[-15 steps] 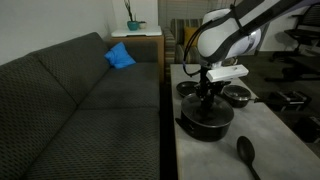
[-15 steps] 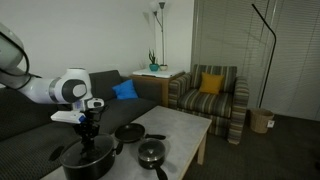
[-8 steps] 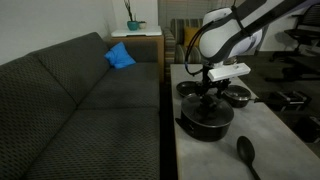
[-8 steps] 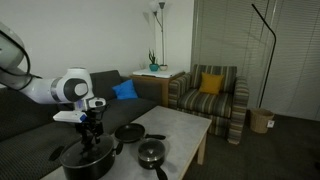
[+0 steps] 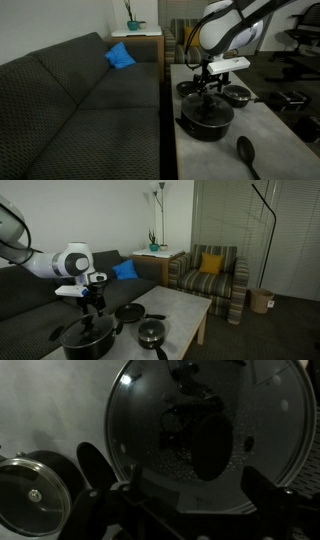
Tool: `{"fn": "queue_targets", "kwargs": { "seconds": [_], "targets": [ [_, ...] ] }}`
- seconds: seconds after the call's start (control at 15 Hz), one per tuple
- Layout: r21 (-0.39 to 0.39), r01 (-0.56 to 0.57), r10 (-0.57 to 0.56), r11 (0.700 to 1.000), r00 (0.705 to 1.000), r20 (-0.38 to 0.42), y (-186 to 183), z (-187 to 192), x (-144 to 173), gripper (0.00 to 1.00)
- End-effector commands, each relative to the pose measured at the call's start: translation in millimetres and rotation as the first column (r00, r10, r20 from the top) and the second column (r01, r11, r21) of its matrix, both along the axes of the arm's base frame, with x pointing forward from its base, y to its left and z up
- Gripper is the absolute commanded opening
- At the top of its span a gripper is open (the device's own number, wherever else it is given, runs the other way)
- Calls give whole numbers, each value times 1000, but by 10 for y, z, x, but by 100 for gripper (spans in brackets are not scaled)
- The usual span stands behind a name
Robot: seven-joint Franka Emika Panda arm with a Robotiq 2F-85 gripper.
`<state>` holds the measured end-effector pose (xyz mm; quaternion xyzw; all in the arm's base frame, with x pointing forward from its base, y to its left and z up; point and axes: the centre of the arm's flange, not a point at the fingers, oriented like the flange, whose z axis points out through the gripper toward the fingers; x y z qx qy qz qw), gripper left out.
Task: Pick the lid on the table on put it on the big pot
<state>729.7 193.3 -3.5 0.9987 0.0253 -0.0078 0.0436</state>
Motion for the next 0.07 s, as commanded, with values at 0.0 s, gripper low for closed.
{"fn": "queue_targets", "kwargs": {
  "seconds": [0.0],
  "targets": [
    [25, 0, 1, 1000, 1000, -10, -66, 147, -82, 100]
  ]
}}
